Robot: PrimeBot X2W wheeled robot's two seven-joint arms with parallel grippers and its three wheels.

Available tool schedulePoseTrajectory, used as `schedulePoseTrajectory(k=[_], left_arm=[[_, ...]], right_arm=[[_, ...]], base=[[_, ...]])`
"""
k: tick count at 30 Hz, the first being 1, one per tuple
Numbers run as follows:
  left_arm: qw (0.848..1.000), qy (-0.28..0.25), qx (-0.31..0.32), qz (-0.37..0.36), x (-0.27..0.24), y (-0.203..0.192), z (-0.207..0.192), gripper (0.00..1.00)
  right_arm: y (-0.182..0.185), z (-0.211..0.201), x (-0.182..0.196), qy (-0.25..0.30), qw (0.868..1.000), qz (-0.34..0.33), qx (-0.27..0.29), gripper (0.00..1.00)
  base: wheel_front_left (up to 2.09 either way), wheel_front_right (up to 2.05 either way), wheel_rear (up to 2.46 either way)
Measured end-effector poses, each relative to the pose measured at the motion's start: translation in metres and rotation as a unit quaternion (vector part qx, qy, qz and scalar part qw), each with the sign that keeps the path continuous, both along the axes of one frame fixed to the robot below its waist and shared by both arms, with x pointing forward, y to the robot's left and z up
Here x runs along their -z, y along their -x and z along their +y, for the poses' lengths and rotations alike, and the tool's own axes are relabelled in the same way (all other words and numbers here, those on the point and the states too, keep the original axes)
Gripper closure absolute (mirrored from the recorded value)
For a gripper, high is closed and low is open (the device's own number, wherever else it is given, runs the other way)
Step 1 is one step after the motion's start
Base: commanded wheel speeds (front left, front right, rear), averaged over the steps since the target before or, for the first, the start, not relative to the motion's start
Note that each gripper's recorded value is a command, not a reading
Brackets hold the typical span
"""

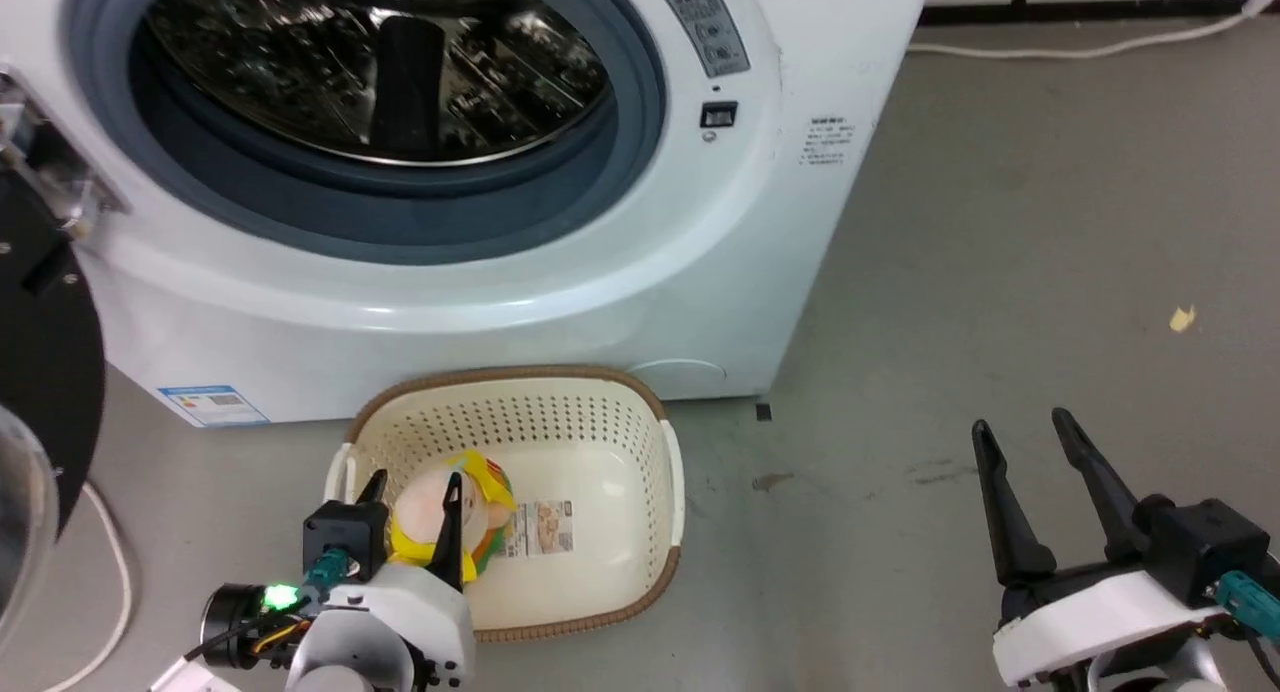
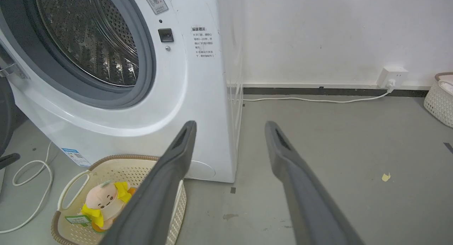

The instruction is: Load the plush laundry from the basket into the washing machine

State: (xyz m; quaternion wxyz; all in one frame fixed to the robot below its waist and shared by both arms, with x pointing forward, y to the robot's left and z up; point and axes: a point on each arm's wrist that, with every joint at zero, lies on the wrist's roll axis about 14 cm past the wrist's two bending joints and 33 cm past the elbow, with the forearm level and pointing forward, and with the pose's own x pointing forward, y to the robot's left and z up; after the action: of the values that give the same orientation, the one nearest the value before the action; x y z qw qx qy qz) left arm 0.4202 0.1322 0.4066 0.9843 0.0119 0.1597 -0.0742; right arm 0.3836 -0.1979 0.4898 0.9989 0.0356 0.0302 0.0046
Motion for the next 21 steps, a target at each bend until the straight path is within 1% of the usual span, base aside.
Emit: schedulePoseTrajectory(k=[11,16,21], left_arm=[[0.998,-0.011,0.014,0.067,0.05,-0.017,0.0,0.0],[0.995,-0.02,0.024,0.091,0.07,-0.025,-0.002,0.0],[0.992,-0.036,0.02,0.121,0.092,-0.034,0.004,0.0]], right_arm=[[-0.009,-0.007,0.014,-0.012,1.0,0.011,0.012,0.0],[-0.015,-0.011,0.02,-0.02,0.999,0.015,0.02,0.0],[-0.021,-0.015,0.026,-0.025,0.999,0.017,0.026,0.0]], base=[[0.0,0.0,0.0],[0.0,0.0,0.0],[0.0,0.0,0.0]])
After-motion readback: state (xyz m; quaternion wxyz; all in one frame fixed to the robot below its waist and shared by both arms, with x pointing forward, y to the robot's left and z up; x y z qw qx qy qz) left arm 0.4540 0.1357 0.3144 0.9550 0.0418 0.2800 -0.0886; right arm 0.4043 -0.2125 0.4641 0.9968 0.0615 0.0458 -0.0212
